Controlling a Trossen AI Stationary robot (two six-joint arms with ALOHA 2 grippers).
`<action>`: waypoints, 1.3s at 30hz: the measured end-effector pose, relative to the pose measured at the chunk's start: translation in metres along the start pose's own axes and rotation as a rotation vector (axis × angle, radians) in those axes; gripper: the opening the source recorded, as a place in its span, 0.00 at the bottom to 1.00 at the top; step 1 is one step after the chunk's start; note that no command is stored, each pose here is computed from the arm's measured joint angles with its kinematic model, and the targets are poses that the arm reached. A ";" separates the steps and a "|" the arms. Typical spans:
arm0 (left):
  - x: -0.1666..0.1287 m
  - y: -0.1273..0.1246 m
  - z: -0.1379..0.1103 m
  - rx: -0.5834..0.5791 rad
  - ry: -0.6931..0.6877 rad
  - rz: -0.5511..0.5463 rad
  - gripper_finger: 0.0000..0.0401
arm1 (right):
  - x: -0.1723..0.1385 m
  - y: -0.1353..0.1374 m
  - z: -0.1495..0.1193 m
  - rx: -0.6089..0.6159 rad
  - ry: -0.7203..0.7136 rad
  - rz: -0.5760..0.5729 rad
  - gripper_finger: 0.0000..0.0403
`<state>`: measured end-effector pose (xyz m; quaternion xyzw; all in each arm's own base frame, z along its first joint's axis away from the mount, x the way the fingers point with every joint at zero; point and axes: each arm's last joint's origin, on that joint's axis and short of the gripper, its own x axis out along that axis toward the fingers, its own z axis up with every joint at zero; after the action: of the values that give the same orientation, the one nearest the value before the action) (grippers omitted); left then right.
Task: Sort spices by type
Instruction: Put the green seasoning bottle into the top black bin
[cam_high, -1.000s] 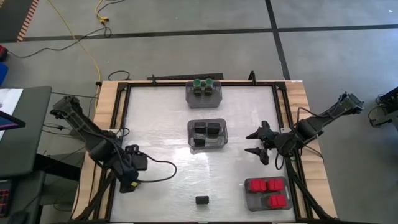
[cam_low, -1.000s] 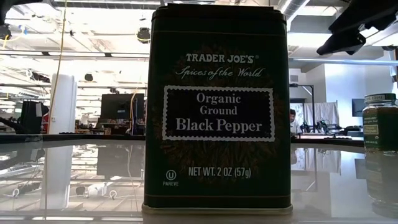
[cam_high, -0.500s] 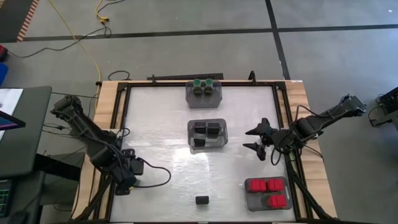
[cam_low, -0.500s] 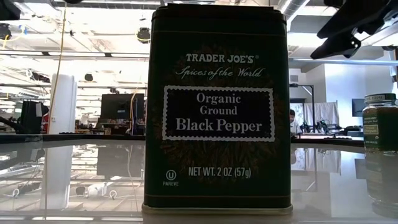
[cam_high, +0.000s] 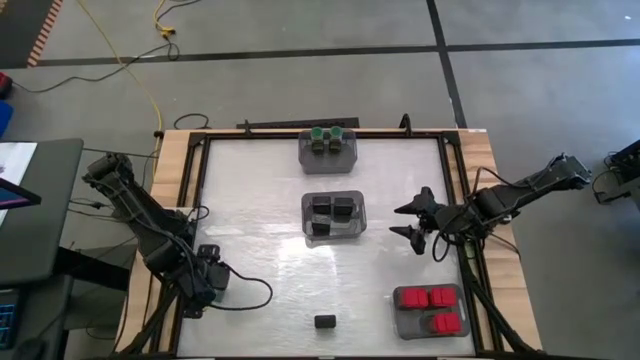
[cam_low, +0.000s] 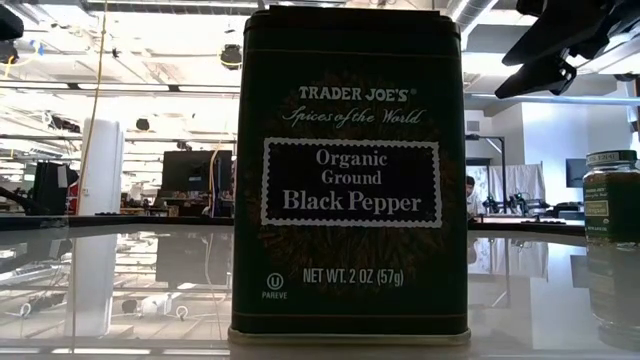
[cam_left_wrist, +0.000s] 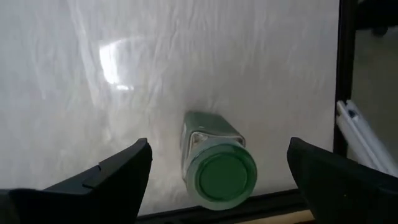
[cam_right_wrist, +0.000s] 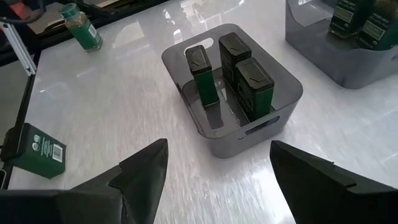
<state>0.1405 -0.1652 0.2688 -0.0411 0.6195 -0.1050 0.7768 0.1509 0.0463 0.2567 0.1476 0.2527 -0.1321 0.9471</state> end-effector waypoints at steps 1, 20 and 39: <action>0.000 0.000 -0.001 0.023 0.001 0.001 0.89 | 0.000 0.000 0.000 0.001 -0.001 -0.002 0.77; 0.055 -0.020 0.002 0.160 0.191 0.122 0.88 | 0.001 -0.001 0.001 0.005 -0.002 -0.008 0.77; 0.067 -0.020 -0.005 0.116 0.174 0.079 0.60 | 0.001 -0.001 0.001 0.004 -0.002 -0.008 0.77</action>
<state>0.1473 -0.1991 0.2079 0.0375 0.6788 -0.1130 0.7246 0.1513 0.0449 0.2568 0.1483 0.2520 -0.1365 0.9465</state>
